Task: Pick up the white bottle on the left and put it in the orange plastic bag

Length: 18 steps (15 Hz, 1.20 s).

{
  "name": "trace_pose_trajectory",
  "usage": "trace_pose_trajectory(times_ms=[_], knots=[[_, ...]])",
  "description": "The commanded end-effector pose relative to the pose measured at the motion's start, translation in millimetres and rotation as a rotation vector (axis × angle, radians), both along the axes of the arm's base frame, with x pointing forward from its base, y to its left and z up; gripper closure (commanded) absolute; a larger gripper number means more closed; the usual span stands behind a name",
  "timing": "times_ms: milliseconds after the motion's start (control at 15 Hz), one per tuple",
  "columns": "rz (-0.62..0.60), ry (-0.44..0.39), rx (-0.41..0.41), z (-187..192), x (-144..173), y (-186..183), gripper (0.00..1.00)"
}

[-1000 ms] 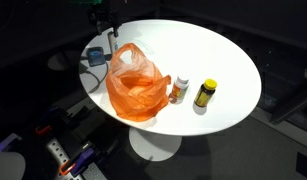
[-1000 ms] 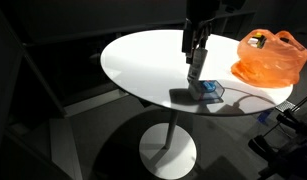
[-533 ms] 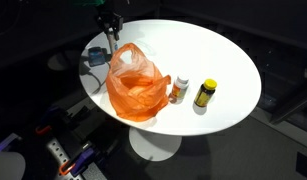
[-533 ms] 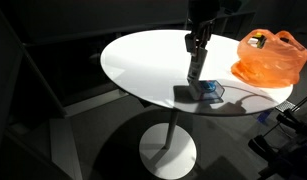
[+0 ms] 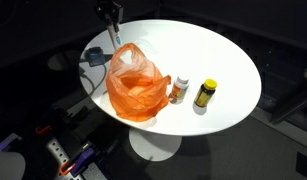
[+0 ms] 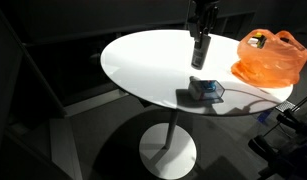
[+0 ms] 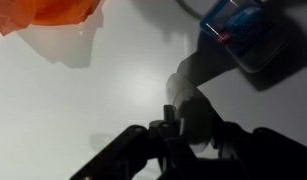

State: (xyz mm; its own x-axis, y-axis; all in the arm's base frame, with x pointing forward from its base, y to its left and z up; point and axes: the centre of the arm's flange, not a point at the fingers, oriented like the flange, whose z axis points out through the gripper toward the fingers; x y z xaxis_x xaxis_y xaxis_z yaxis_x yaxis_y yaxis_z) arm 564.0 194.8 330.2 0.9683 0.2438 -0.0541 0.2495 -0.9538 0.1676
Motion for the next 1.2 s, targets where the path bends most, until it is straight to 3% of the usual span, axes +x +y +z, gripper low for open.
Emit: trace_pose_trajectory(times_ms=[0,600,1133], knots=[[-0.061,-0.06,-0.034,54.9,-9.6,-21.2,0.91],[-0.332,-0.152,-0.027,144.9,-49.5,-115.4,0.91],[-0.606,-0.191,-0.043,139.7,-120.9,-188.2,0.91]])
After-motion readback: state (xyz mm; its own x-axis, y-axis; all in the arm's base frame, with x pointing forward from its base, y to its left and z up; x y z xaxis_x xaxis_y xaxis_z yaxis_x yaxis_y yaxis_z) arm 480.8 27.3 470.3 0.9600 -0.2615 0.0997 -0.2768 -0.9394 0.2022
